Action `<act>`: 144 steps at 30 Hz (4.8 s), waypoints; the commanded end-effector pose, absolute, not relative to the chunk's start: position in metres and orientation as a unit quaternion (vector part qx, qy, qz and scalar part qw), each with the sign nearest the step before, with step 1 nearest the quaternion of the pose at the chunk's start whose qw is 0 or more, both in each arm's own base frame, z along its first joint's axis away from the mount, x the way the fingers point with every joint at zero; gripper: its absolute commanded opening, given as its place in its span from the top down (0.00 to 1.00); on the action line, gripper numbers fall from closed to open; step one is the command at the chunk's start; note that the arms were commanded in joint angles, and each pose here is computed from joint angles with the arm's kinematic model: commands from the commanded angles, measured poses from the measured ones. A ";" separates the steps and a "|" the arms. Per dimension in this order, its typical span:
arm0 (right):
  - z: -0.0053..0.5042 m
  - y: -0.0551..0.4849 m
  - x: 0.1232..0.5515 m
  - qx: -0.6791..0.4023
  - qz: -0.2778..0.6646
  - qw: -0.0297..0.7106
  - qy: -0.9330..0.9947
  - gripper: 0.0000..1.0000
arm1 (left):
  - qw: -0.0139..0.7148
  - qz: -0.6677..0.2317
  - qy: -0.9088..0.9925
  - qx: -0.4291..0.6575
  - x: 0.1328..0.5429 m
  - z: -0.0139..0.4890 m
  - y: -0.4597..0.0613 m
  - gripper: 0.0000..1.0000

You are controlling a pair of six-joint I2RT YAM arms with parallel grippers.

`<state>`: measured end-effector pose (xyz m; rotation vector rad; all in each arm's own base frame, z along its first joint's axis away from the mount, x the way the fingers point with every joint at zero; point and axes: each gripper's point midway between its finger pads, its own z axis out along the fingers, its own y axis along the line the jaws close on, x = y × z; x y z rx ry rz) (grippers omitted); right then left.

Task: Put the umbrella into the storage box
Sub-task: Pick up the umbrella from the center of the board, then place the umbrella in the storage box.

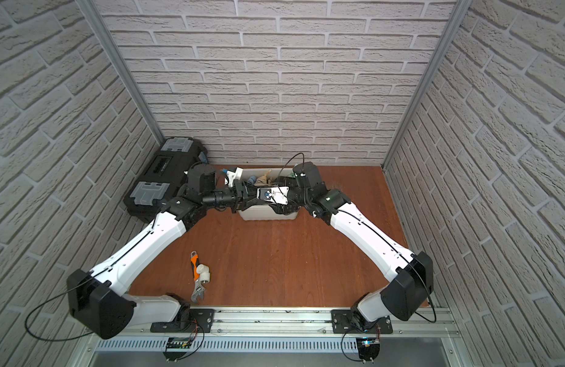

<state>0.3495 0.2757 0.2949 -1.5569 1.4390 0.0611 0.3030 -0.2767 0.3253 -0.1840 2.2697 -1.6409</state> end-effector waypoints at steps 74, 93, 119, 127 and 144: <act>0.374 0.259 0.468 0.248 0.537 0.461 0.662 0.69 | 0.460 -0.504 0.722 -0.113 0.386 0.354 -0.228 0.02; 0.295 0.254 0.471 -0.003 0.284 0.362 0.888 0.82 | 0.432 -0.298 0.797 -0.299 0.372 0.251 -0.091 0.02; 0.199 0.284 0.518 -0.014 0.272 0.289 0.918 0.75 | 0.428 -0.190 0.830 -0.304 0.355 0.213 -0.047 0.02; 0.226 0.270 0.519 -0.022 0.241 0.330 0.912 0.30 | 0.455 -0.141 0.834 -0.279 0.361 0.213 -0.032 0.02; 0.311 0.062 0.395 0.069 -0.047 0.528 0.845 0.01 | 0.544 0.055 0.827 -0.132 0.350 0.197 0.013 0.01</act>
